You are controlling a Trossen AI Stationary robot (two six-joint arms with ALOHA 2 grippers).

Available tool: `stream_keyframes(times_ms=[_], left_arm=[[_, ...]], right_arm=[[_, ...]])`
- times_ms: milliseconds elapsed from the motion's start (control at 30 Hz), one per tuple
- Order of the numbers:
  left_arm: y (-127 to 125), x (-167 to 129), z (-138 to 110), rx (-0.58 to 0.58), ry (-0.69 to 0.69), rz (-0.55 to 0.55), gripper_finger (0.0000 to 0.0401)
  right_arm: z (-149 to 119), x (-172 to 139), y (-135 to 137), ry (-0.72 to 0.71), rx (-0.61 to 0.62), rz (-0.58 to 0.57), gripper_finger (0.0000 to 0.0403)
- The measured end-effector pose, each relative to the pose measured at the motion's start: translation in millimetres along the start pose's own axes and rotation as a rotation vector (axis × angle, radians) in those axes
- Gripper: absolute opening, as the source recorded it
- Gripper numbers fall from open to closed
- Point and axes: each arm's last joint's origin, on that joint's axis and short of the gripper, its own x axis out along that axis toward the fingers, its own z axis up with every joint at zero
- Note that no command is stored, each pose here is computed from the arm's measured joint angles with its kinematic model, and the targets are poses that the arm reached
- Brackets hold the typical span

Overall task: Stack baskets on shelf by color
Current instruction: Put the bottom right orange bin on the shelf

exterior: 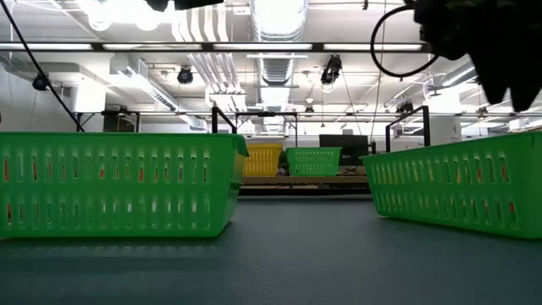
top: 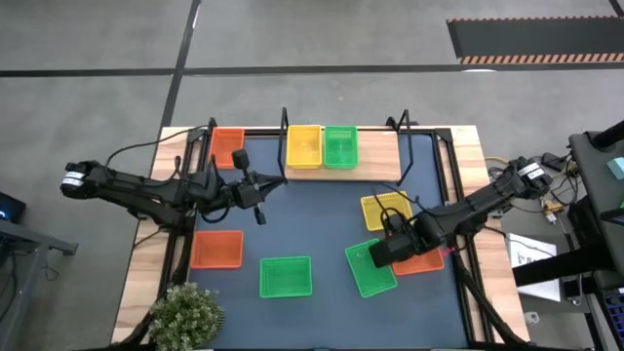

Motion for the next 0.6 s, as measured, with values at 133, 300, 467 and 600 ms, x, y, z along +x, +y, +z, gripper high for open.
stream_keyframes(times_ms=[133,300,467,600], left_arm=[[-0.7,-0.7,-1.4,-0.003,0.004,-0.003,0.0],[-0.5,-0.8,-1.3,-0.002,0.003,-0.002,0.0],[-1.1,-0.8,-2.1,-0.001,0.005,-0.004,0.0],[-2.1,-0.9,-3.5,0.005,0.008,-0.006,0.0]], right_arm=[[10.6,1.6,0.8,-0.007,-0.007,-0.003,0.0161],[18.8,10.0,-3.7,-0.012,-0.006,-0.034,0.0152],[21.7,20.6,-10.0,-0.014,0.0,-0.061,0.0142],[22.1,30.6,-11.1,-0.013,0.002,-0.033,0.014]])
